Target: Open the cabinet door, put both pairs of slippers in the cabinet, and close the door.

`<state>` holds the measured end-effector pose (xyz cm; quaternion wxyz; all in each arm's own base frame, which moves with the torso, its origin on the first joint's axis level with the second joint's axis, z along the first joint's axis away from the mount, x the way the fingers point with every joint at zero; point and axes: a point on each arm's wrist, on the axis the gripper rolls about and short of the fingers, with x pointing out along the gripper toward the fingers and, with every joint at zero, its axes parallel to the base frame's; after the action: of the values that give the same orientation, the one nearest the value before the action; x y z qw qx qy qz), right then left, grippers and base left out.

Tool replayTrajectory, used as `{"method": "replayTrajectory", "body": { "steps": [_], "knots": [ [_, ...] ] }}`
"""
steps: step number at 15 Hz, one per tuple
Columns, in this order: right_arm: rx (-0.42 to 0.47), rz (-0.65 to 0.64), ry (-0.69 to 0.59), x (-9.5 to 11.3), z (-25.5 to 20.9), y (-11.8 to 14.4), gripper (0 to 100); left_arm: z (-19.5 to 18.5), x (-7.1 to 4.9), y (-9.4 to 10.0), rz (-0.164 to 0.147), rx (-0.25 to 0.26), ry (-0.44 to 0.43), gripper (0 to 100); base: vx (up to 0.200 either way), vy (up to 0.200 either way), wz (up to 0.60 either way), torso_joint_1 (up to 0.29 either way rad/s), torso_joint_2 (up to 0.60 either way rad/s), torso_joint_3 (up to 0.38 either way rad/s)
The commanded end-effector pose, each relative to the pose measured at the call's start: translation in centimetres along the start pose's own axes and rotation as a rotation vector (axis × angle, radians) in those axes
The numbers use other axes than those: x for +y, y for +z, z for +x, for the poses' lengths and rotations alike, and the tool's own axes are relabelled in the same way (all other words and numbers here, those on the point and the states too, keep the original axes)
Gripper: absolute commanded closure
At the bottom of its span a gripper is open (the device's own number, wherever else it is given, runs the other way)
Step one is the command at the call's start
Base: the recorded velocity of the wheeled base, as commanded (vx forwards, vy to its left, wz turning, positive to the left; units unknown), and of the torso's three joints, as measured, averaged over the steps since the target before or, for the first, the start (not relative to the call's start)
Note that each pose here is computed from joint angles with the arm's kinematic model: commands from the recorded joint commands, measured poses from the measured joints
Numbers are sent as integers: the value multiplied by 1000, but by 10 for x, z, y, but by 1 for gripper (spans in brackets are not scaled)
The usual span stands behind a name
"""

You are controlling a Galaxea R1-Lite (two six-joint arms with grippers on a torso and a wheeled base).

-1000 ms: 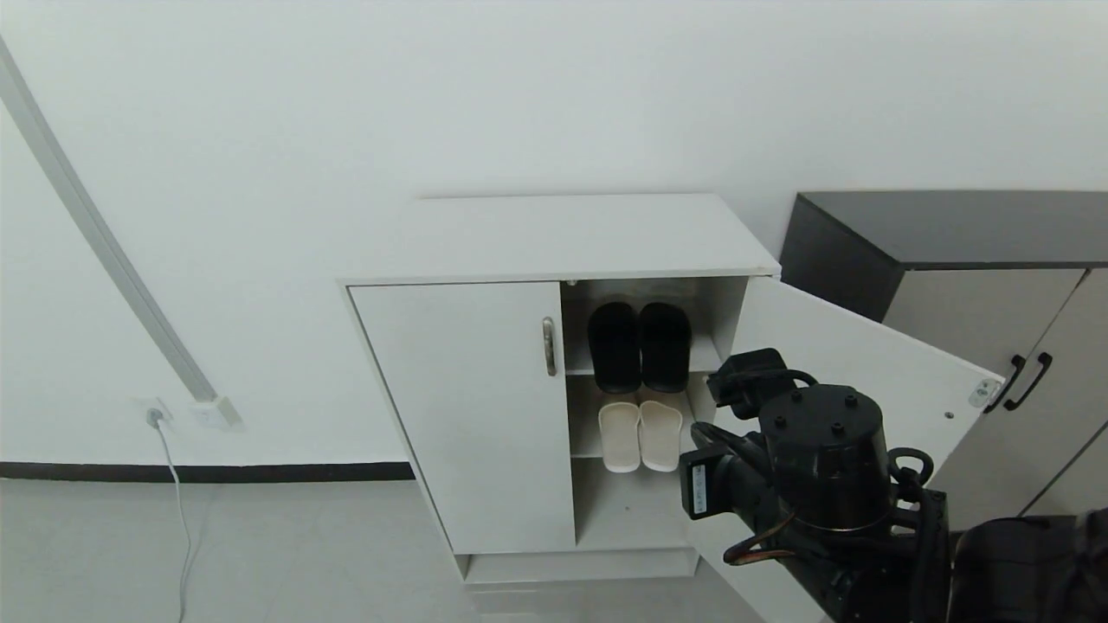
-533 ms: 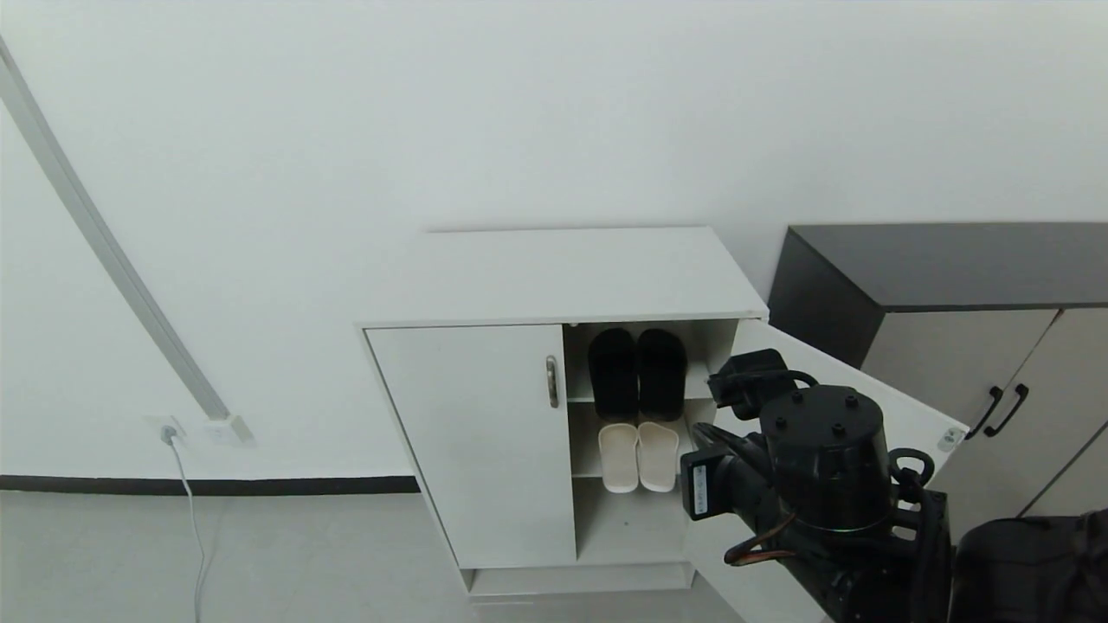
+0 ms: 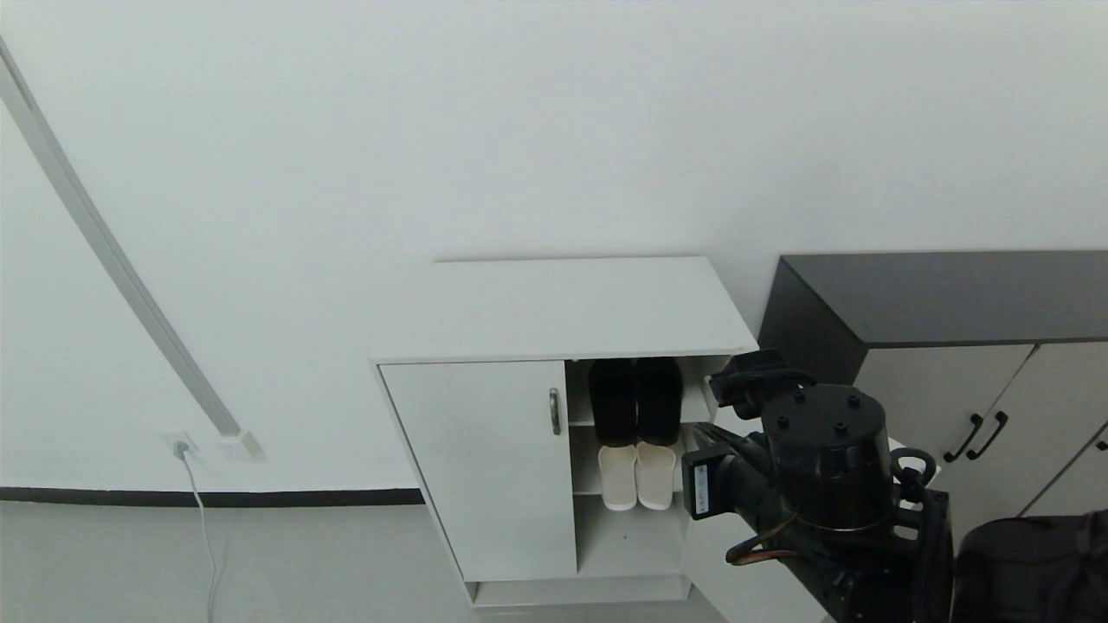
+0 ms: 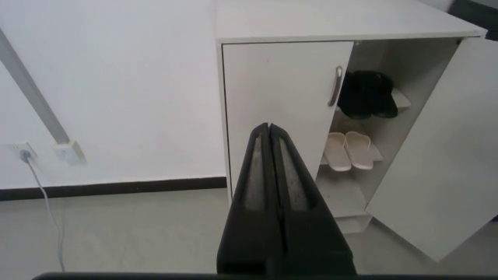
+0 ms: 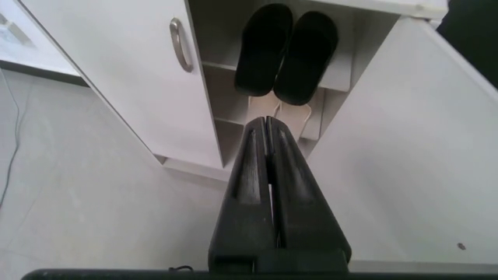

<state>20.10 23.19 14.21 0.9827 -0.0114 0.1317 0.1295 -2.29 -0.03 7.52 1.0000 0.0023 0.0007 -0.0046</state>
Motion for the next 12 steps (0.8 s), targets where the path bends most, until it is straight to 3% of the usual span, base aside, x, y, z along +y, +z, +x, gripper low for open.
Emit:
{"method": "replayTrajectory", "body": {
  "steps": [1, 9, 12],
  "knots": [
    [-1, 1, 1, 0, 0, 0, 100, 0, 0, 0, 0, 2, 0, 100, 0, 0, 0, 188, -393, -207],
    [0, 0, -2, 0, 0, -1, 100, 0, 0, 0, 0, 2, 0, 100, 0, 0, 0, 140, -308, -160],
    [10, -18, -9, -2, 0, -4, 100, 0, 0, 0, -8, 2, 9, 100, 0, 0, -600, 10, -17, -9]
  ]
}}
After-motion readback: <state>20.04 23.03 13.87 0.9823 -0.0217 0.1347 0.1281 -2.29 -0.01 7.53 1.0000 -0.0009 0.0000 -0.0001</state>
